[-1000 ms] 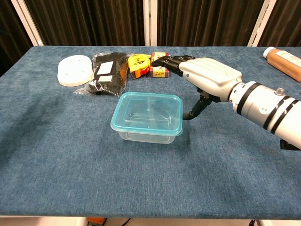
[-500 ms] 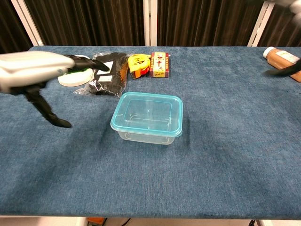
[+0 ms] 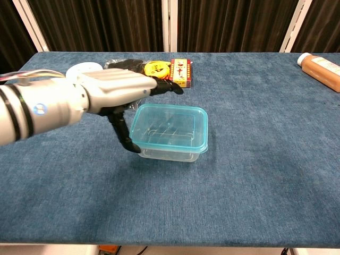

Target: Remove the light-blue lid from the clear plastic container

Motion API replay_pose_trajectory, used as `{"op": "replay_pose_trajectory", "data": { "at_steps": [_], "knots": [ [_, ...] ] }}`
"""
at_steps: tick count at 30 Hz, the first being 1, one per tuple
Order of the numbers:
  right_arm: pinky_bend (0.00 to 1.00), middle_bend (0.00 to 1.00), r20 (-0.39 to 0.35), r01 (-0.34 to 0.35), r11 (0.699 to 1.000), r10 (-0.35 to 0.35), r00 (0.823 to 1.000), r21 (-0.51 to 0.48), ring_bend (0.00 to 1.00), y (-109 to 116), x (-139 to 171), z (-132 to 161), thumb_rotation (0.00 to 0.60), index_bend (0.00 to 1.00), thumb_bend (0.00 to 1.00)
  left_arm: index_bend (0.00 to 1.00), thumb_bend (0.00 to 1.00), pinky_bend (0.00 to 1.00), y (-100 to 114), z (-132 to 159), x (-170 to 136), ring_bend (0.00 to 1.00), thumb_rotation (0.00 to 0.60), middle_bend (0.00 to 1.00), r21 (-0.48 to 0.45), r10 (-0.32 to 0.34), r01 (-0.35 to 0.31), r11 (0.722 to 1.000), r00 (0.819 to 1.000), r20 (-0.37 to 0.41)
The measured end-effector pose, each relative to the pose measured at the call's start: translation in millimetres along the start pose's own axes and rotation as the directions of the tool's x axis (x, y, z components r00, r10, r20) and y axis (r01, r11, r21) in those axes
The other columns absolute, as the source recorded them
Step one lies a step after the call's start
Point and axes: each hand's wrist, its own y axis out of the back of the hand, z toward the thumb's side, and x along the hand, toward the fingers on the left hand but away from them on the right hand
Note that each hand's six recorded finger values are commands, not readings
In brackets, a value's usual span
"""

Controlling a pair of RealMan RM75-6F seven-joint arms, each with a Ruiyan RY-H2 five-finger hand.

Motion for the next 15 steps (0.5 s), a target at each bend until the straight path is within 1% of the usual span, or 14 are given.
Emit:
{"op": "replay_pose_trajectory", "data": {
  "at_steps": [7,11,15],
  "knots": [
    [0.0,0.0,0.007,-0.008,1.0,0.008,1.0,-0.022,0.0,-5.2,3.3,-6.2,0.6,0.0,0.03,0.01,0.0,0.0,-3.4,11.5,11.8,0.0,0.6,0.0,-0.033,-0.067,0.066,0.997,0.997,-0.028],
    [0.0,0.0,0.009,-0.015,0.999,0.015,1.0,-0.033,0.0,-8.9,5.1,-8.0,0.6,0.0,0.03,0.01,0.0,0.0,-1.9,13.1,18.9,0.0,0.6,0.0,-0.038,-0.084,0.082,0.996,0.995,-0.046],
    [0.0,0.0,0.005,-0.018,0.999,0.018,1.0,-0.04,0.0,-11.3,5.4,-7.7,0.6,0.0,0.03,0.01,0.0,0.0,-2.0,8.7,25.0,0.0,0.6,0.0,-0.049,-0.102,0.098,0.994,0.992,-0.078]
  ]
}}
